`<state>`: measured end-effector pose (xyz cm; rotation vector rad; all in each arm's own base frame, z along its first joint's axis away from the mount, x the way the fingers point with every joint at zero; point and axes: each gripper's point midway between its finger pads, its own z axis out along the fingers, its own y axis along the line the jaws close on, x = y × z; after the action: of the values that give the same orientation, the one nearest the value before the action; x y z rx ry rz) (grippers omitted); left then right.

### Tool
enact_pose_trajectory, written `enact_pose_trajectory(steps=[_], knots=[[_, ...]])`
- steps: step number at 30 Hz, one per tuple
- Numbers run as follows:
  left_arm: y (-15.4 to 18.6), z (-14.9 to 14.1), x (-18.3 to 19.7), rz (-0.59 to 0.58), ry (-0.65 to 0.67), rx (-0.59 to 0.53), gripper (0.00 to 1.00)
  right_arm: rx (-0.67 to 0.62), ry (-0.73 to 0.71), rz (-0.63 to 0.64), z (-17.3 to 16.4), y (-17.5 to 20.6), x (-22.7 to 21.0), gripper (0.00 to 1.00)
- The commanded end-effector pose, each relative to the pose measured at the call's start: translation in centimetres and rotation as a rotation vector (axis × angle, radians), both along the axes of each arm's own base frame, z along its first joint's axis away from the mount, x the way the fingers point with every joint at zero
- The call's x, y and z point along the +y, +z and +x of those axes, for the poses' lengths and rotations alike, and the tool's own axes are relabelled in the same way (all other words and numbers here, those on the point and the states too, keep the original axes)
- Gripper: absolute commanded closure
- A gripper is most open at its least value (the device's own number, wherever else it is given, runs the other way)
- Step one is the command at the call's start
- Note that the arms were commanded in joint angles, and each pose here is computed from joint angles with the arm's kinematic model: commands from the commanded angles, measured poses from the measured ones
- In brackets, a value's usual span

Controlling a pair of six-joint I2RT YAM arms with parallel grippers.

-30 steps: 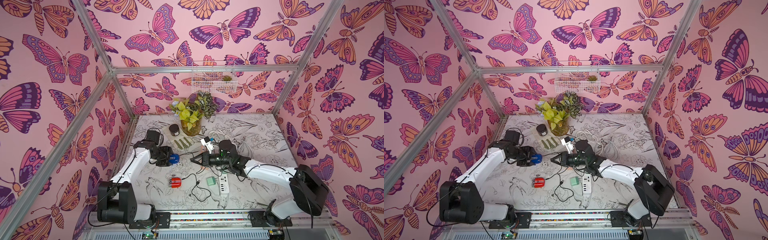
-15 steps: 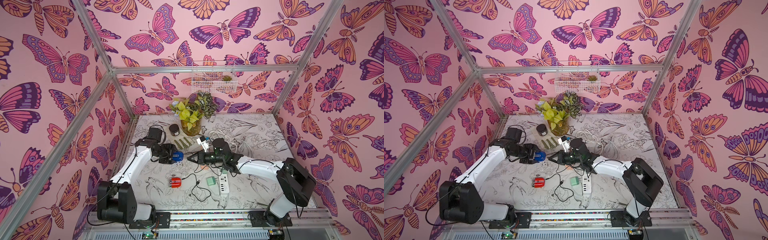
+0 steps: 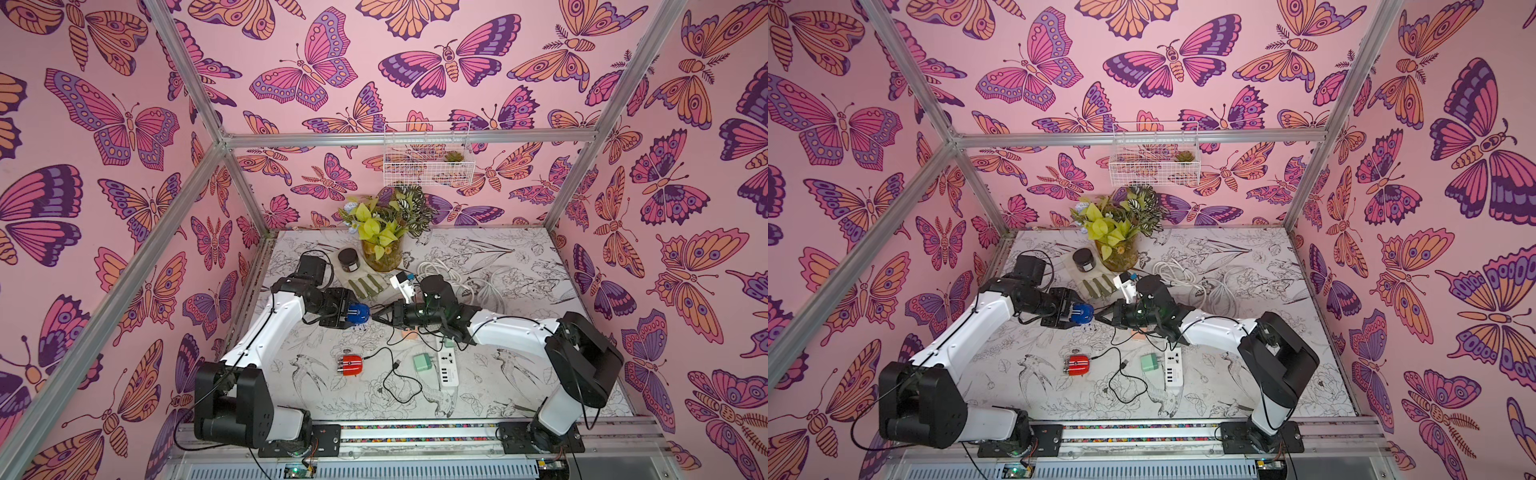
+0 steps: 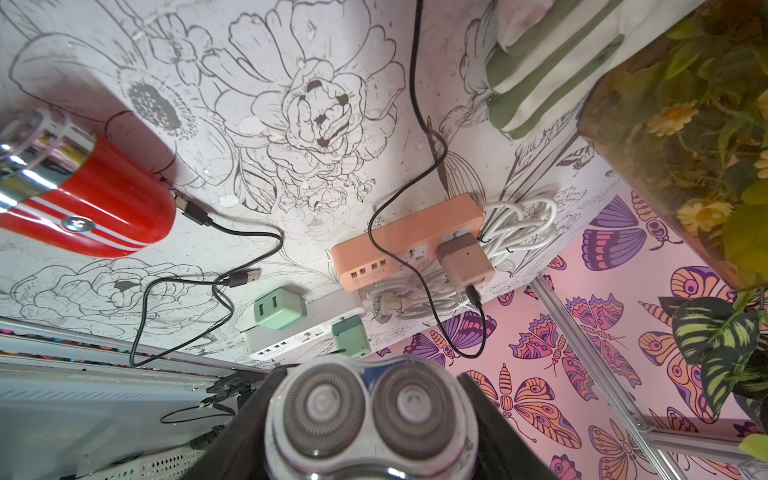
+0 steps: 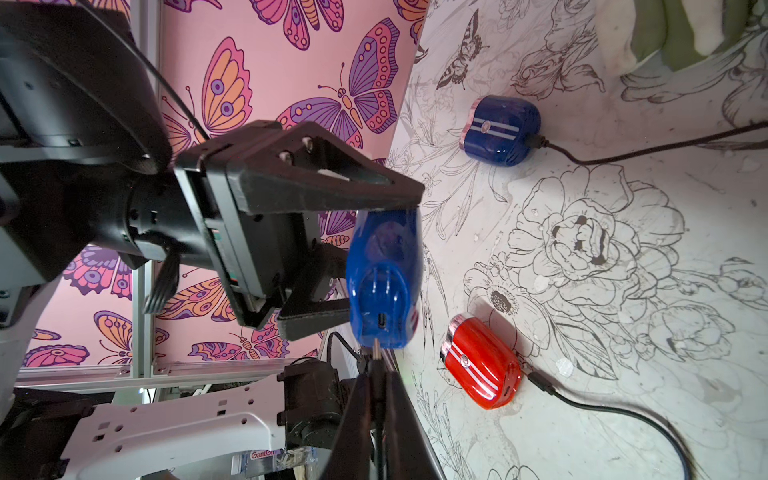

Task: Charge the electric shaver
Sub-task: Insert the charging cable into the electric shaver.

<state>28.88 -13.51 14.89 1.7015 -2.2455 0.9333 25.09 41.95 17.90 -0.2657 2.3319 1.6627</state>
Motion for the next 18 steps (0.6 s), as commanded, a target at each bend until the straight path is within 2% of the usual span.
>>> enact_pose_trajectory(steps=[1, 18], knots=[[0.07, -0.75, -0.47, -0.013, -0.029, 0.02, 1.0, -0.02, 0.018, 0.0, 0.07, 0.41, 0.42, 1.0], [-0.1, -0.81, -1.02, -0.008, -0.046, 0.027, 1.0, -0.007, 0.015, -0.004, 0.46, 0.12, 0.27, 1.0]])
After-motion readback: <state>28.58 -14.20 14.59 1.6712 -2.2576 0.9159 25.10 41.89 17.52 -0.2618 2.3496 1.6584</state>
